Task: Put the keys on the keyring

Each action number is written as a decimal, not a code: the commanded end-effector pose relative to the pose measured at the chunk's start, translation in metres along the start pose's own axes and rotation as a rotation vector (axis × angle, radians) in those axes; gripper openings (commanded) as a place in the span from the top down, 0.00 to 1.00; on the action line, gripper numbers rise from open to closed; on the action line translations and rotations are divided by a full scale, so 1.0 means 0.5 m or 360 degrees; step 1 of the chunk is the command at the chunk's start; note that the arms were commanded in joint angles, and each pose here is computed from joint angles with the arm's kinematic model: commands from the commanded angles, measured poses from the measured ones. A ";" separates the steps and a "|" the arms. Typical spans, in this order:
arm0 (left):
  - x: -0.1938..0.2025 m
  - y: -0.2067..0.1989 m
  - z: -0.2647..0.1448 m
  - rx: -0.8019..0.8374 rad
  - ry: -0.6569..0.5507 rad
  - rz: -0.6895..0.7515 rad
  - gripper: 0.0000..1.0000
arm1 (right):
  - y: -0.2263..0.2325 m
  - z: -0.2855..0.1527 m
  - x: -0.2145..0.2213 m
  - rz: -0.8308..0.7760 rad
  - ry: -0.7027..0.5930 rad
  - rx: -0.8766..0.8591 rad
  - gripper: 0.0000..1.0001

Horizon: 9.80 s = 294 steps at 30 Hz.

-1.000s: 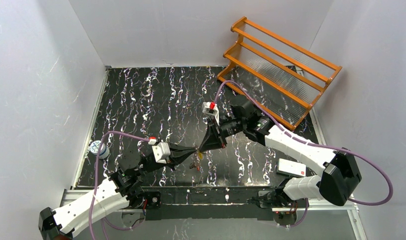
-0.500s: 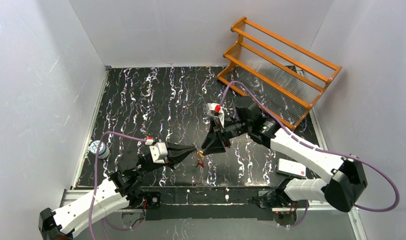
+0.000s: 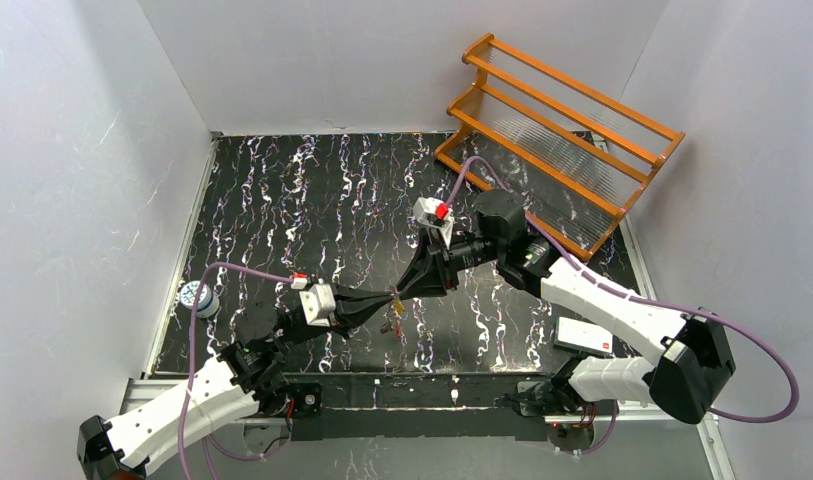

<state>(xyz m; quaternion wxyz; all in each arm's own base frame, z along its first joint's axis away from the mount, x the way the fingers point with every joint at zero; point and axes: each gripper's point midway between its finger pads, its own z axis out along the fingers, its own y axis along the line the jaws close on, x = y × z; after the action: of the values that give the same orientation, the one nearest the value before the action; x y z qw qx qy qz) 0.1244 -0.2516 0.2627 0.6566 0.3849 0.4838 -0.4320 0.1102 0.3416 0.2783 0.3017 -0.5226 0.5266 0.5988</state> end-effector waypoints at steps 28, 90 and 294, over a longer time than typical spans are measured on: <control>-0.012 0.018 -0.004 -0.0067 0.0071 0.0052 0.82 | -0.016 -0.001 0.016 -0.0065 0.0142 0.0144 0.99; -0.005 0.030 0.008 -0.0141 -0.0005 -0.0087 1.00 | -0.050 -0.009 0.010 0.0163 0.0075 0.0334 0.51; 0.335 0.493 -0.267 -0.1833 0.0997 -0.0502 0.02 | -0.369 -0.553 0.298 0.0441 -0.0188 0.2615 0.01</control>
<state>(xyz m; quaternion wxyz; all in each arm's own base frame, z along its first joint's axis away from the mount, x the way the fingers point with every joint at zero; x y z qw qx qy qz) 0.3441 -0.1352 0.1068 0.5235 0.0602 0.8358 -0.1543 0.2935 0.1362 0.0882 0.4441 -0.0630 0.8757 0.1786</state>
